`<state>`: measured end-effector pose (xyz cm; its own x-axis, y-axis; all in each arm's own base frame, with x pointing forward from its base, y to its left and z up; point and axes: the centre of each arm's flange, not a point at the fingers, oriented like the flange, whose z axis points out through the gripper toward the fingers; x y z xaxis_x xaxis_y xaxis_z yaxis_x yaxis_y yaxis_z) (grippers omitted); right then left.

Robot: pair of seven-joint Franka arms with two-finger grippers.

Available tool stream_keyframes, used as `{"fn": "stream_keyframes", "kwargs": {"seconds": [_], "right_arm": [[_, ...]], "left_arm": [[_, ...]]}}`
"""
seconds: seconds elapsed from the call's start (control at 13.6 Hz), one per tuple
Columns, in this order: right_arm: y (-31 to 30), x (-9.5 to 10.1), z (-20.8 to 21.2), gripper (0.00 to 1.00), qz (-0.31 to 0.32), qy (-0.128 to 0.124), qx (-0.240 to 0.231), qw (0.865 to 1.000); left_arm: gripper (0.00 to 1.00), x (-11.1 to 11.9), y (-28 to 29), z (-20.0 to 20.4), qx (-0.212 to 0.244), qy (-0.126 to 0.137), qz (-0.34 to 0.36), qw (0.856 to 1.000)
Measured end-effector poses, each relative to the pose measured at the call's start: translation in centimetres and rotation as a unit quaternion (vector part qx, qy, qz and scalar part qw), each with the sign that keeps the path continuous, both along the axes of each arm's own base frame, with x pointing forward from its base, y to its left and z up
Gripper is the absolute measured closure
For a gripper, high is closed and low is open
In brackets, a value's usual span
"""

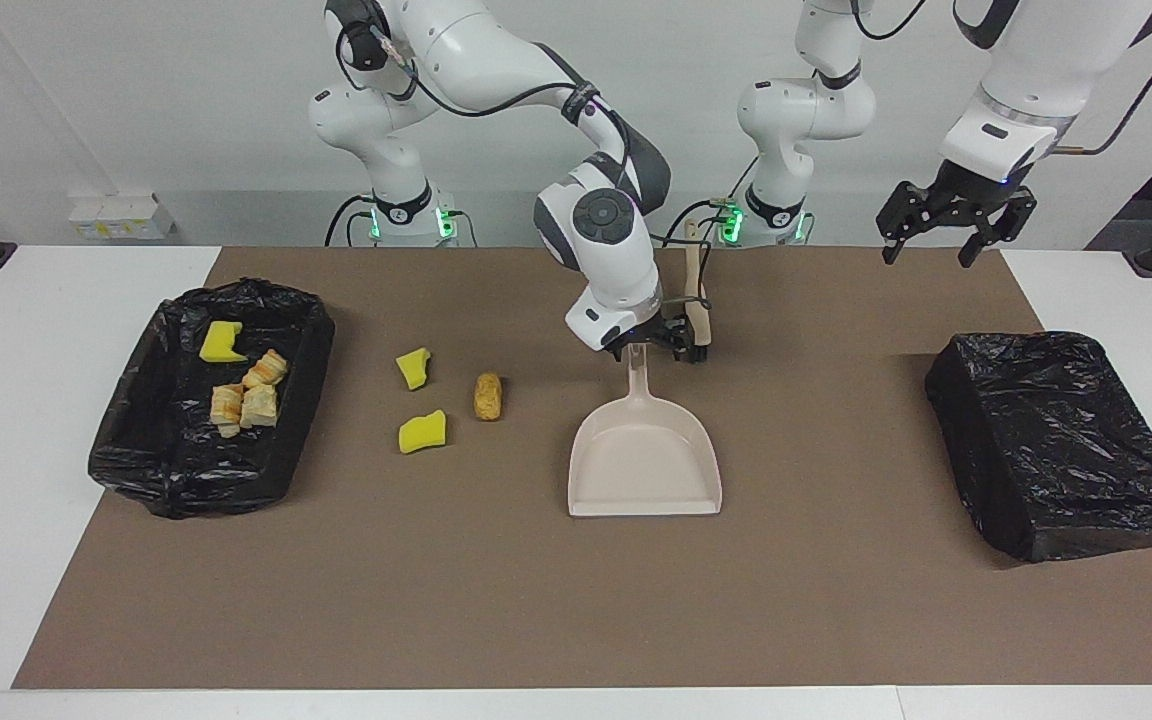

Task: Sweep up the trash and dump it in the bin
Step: 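Bring the empty dustpan back and set it on the table with the right gripper, then grasp the dustpan with the left gripper while the right gripper withdraws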

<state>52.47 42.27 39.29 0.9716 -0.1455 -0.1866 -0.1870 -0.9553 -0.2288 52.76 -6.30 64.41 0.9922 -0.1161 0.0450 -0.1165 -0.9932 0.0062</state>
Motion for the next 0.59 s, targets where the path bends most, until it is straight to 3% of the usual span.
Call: {"fn": "stream_keyframes", "kwargs": {"seconds": [0.15,0.22,0.37,0.59], "right_arm": [[-1.5,-0.8,3.2,0.00,0.005,0.021,-0.005,1.000],[-1.1,-2.0,4.7,0.00,0.007,0.028,-0.003,1.000],[1.4,-6.3,5.7,0.00,0.008,0.032,-0.004,0.999],[5.6,-13.3,3.7,0.00,0.009,0.022,0.006,1.000]], "left_arm": [[0.00,-0.1,-0.4,0.0,0.000,0.000,-0.004,1.000],[0.00,-0.1,-0.7,0.0,0.000,0.000,-0.006,1.000],[0.00,-0.2,-1.3,-0.2,-0.003,0.002,-0.008,1.000],[0.00,-0.3,-4.8,-2.0,-0.020,0.006,-0.022,1.000]]}}
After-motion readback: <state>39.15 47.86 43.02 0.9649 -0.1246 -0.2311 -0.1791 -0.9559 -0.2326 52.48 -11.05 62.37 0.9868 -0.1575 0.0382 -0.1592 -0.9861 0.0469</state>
